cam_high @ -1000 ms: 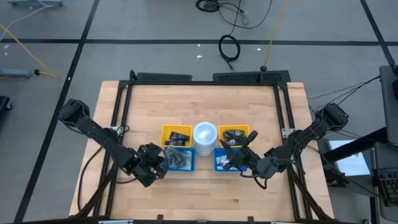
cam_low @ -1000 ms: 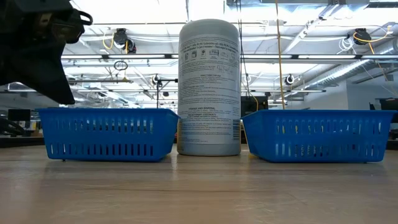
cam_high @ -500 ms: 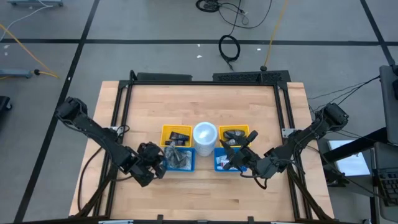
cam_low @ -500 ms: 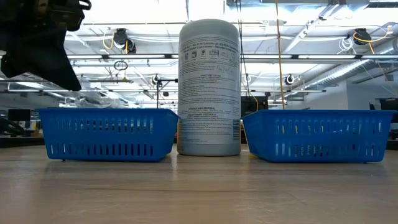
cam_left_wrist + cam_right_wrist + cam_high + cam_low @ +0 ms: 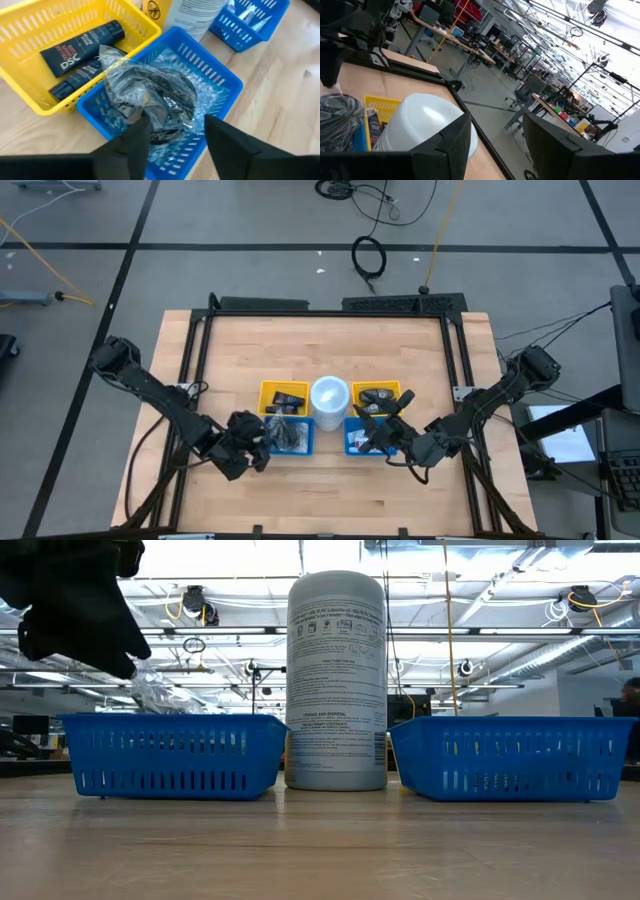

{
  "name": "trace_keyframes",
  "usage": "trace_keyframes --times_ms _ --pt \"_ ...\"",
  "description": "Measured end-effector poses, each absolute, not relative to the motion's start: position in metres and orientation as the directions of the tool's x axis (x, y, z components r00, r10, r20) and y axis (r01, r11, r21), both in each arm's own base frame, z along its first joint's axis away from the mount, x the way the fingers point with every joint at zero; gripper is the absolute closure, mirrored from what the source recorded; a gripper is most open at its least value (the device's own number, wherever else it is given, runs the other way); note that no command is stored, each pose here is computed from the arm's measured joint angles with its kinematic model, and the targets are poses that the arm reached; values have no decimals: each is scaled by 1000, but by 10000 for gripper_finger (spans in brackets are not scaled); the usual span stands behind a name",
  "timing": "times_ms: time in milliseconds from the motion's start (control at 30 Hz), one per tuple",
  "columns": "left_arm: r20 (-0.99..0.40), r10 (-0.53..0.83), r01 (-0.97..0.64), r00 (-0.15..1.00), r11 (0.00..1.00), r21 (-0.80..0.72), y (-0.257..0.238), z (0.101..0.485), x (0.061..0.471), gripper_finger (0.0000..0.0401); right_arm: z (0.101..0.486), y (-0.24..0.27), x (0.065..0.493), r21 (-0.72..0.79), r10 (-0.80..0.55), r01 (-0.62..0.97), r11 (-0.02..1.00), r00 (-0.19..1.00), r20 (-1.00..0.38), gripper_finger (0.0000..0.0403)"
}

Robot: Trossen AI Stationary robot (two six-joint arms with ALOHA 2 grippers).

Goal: Pick & Place Travel size toiletries
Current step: Return to Home Position

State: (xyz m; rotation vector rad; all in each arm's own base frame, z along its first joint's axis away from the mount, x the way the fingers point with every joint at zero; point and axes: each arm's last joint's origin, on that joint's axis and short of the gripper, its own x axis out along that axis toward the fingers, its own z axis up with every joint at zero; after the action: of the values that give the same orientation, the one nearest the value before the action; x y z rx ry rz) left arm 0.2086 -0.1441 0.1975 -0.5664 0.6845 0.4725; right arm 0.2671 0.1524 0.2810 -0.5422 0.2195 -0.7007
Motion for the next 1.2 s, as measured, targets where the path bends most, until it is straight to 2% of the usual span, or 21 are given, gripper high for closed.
trace_keyframes --times_ms 167,300,567,733,933,1200 --pt "-689 209 -562 693 756 -336 -145 198 210 169 280 152 267 -546 -663 549 633 749 -16 232" --pt "-680 200 -548 706 762 -345 -143 205 207 146 280 152 267 -550 -663 546 631 748 -18 232" --pt "-572 245 -465 783 841 -276 -131 233 197 142 278 152 267 -551 -663 545 632 748 -22 232" --pt "-512 308 -419 802 901 -114 -122 247 188 148 273 151 265 -590 -655 509 627 754 -46 232" --pt "-433 422 -478 796 878 -23 -102 265 167 136 268 136 243 -446 -400 290 847 900 -173 239" --pt "-356 485 -491 799 867 81 -81 283 156 132 270 88 196 -327 -416 360 874 902 -117 258"
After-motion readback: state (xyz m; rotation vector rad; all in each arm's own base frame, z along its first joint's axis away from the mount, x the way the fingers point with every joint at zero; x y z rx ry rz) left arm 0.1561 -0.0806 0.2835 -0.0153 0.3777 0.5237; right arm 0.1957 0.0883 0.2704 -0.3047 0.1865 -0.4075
